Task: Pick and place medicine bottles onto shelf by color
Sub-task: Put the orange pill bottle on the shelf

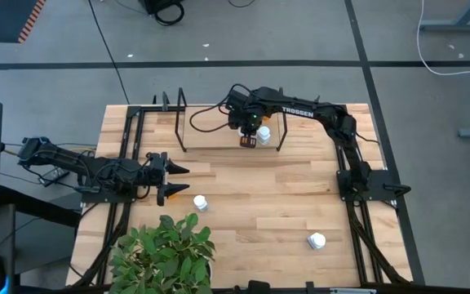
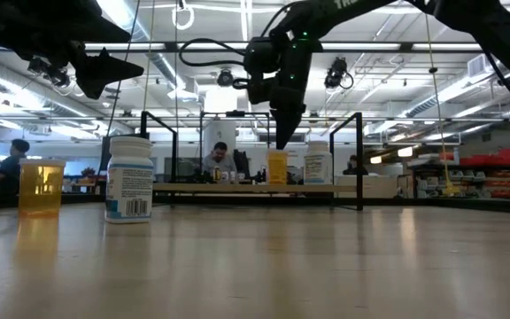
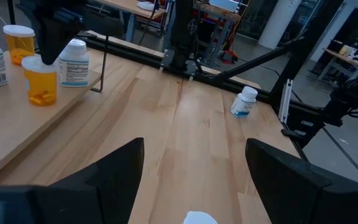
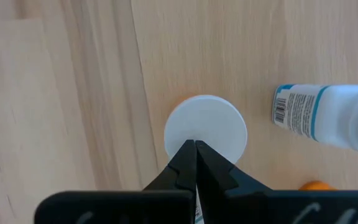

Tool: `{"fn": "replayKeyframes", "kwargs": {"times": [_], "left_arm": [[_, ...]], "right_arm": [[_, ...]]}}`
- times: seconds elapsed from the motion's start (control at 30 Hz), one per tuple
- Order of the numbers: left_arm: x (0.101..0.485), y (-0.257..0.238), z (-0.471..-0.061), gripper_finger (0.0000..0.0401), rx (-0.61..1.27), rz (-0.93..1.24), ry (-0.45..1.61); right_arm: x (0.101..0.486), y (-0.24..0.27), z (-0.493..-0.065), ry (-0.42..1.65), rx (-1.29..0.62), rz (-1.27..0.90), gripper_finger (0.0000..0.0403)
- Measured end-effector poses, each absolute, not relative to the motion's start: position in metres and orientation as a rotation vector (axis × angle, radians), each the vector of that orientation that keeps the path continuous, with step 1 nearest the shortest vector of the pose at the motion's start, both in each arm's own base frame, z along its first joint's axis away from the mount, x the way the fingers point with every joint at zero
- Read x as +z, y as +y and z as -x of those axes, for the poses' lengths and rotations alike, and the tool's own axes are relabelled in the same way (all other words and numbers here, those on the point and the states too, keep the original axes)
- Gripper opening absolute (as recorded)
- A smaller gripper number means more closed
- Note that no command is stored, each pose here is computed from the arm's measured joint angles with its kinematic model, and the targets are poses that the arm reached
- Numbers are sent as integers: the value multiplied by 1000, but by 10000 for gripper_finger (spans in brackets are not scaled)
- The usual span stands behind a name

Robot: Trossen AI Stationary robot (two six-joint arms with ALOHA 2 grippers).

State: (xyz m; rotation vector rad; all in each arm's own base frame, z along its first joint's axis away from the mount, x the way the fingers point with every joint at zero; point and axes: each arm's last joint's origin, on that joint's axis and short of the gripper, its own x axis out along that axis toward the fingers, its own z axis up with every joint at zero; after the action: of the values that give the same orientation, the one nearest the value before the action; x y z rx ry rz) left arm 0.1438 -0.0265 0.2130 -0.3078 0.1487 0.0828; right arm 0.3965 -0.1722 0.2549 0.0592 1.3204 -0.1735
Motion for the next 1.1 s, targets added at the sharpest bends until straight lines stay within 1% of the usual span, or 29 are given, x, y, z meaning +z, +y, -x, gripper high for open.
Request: {"fn": "replayKeyframes", "kwargs": {"times": [0.17, 0.5, 0.8, 1.1], "left_arm": [[213, -27, -144, 286, 83, 308, 148], [213, -27, -144, 286, 83, 308, 149], [213, -27, -144, 286, 83, 310, 148], [213, -27, -144, 286, 83, 311, 149]], "right_arm": [[261, -173, -399, 1310, -177, -58, 6], [285, -172, -403, 1238, -188, -35, 6], [279, -172, -405, 1226, -194, -41, 6], [256, -174, -403, 1251, -181, -69, 6]]}}
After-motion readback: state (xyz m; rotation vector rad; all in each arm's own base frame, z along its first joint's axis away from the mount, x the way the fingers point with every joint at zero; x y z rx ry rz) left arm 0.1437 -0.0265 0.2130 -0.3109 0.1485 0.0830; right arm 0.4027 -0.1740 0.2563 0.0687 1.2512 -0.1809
